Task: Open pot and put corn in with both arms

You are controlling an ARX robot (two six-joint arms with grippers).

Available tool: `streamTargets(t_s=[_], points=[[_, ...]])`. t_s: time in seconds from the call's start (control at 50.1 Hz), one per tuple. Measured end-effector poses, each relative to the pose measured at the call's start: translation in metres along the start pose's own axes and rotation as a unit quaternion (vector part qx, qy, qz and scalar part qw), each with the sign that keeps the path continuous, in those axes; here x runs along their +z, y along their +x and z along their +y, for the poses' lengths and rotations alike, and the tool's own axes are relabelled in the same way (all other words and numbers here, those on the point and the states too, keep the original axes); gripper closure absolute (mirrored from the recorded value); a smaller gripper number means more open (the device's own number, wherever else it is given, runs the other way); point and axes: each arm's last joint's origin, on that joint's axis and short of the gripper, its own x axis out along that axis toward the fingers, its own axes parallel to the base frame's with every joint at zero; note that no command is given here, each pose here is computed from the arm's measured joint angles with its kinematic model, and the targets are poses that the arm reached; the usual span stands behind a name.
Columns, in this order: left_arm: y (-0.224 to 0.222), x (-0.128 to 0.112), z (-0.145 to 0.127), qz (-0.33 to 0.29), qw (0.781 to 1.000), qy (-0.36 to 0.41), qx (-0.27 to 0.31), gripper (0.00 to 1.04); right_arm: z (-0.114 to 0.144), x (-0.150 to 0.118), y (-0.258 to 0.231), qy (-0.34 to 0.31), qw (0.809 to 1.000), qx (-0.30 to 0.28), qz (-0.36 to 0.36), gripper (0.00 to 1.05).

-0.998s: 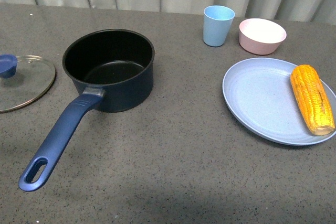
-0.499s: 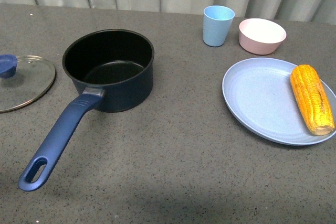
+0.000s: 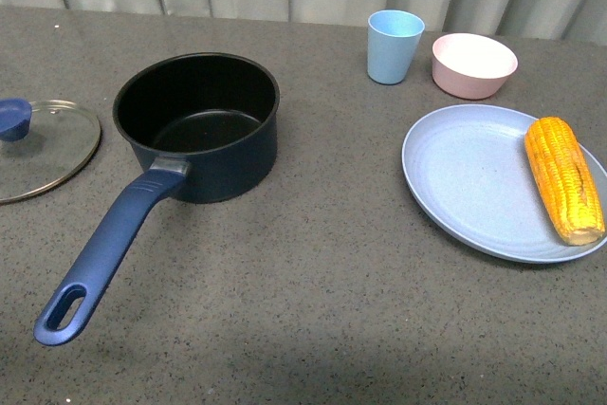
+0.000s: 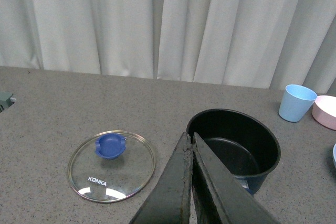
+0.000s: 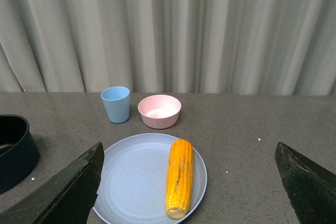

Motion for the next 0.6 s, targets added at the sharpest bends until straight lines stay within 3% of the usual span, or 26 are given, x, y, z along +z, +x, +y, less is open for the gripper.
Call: streamTargets(t_s=[0.599], points=[[-0.016,0.001,0.0,-0.002,1.0,0.0,0.0,1.01,0.0,0.0,0.0,0.0,1.0,0.0,0.0,0.09]])
